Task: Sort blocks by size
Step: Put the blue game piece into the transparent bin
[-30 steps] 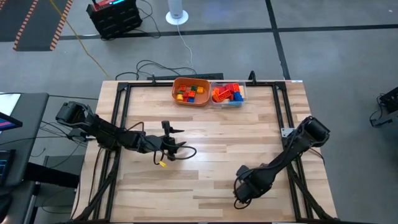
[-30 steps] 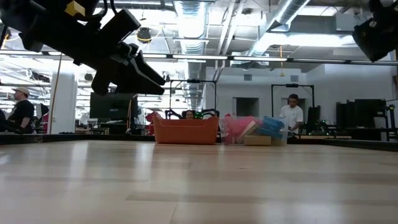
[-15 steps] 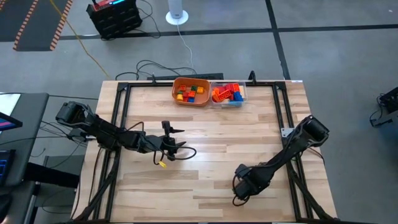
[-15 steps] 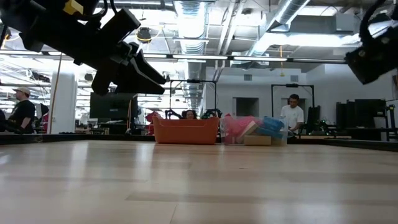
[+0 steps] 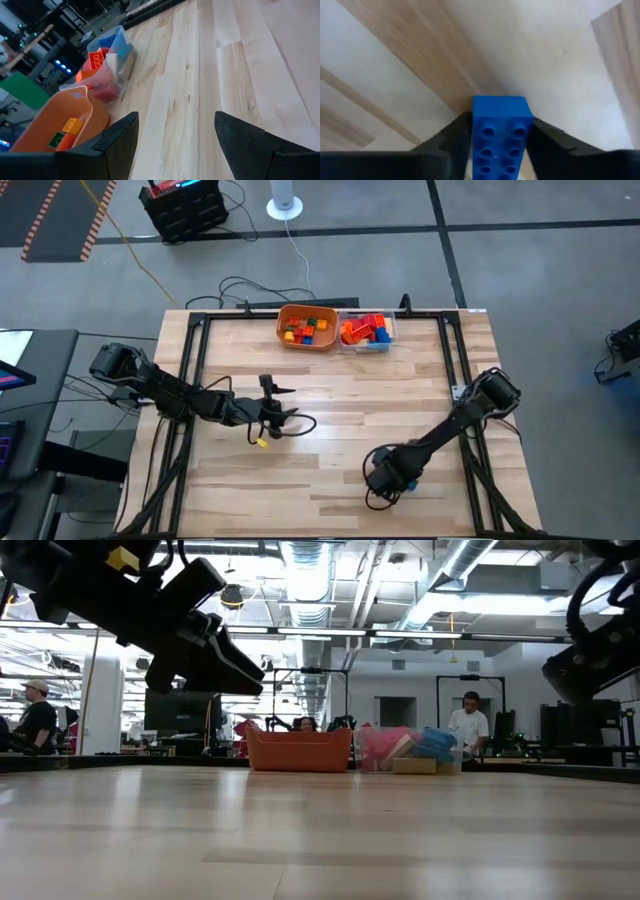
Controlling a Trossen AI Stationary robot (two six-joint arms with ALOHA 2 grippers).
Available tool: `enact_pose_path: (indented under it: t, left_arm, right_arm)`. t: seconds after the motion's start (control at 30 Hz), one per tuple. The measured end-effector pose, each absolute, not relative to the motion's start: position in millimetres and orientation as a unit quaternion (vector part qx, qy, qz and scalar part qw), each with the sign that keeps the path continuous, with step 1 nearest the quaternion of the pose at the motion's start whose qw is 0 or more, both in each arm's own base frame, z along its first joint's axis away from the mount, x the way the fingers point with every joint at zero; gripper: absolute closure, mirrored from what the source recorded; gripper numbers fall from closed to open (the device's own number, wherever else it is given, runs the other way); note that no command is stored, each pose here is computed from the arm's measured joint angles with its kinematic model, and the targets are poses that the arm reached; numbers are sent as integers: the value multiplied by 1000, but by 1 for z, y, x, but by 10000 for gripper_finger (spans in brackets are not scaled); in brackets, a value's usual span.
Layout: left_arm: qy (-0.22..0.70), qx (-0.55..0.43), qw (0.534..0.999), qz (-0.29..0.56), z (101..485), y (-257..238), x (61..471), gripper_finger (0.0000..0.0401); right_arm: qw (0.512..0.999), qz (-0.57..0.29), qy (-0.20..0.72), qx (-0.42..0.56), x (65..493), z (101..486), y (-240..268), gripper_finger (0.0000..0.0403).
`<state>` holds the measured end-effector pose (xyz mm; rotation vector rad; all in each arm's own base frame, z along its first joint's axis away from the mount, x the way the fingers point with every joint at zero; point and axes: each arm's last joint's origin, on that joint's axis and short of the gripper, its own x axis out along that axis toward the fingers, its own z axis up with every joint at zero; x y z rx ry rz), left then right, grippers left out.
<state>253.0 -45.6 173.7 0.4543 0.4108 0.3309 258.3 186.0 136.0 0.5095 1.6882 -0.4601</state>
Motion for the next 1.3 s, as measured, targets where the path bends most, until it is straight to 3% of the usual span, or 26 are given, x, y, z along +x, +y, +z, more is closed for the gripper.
enact_pose_path:
  t: [0.13, 0.37, 0.57, 0.83, 1.07, 1.3]
  left_arm:
    - [196, 186, 948, 170, 173, -46, 253, 148]
    - [191, 117, 961, 163, 172, -52, 251, 148]
    - [137, 104, 974, 145, 188, -81, 240, 148]
    - [131, 123, 968, 175, 201, -97, 218, 148]
    - [157, 116, 963, 187, 196, -94, 213, 148]
    - [161, 118, 961, 193, 195, -94, 213, 148]
  right_arm:
    - [623, -184, 734, 201, 265, 142, 179, 241]
    - [706, -224, 668, 72, 281, 180, 131, 241]
    - [768, -248, 589, -26, 295, 223, 55, 241]
    - [834, -318, 445, -67, 315, 266, -71, 241]
    - [823, -337, 456, -18, 312, 238, -161, 237]
    - [819, -317, 477, 25, 310, 215, -184, 204]
